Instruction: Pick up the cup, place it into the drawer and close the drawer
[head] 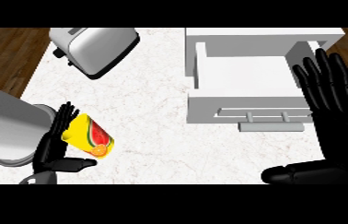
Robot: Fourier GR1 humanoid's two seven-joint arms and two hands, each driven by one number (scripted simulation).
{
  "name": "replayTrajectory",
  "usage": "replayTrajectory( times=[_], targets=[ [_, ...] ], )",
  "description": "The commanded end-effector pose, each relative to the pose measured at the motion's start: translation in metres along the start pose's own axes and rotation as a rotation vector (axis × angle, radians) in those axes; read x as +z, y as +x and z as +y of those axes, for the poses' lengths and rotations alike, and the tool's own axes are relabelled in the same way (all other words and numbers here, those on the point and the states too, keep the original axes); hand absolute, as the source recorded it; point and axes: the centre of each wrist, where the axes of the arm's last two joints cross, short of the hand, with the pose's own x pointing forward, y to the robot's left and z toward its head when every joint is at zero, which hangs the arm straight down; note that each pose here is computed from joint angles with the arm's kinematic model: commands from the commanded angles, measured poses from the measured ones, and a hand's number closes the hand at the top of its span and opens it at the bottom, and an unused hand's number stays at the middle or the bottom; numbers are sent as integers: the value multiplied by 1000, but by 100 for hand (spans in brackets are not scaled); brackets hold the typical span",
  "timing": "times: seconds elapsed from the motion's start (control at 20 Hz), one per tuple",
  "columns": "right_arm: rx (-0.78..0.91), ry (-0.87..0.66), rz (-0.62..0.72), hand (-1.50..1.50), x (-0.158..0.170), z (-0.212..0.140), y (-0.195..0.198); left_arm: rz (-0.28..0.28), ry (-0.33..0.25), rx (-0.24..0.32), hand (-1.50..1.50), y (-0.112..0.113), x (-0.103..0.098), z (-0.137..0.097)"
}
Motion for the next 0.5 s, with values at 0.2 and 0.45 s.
replayTrajectory(
  times=[0.2,0.45],
  targets=[
    [-2,25,6,-150,4,2,6,42,-21,117,-150,-25,10,-12],
    [-21,3,-2,-150,-2,4,2,36,-32,175,-150,-30,11,-17]
  ],
)
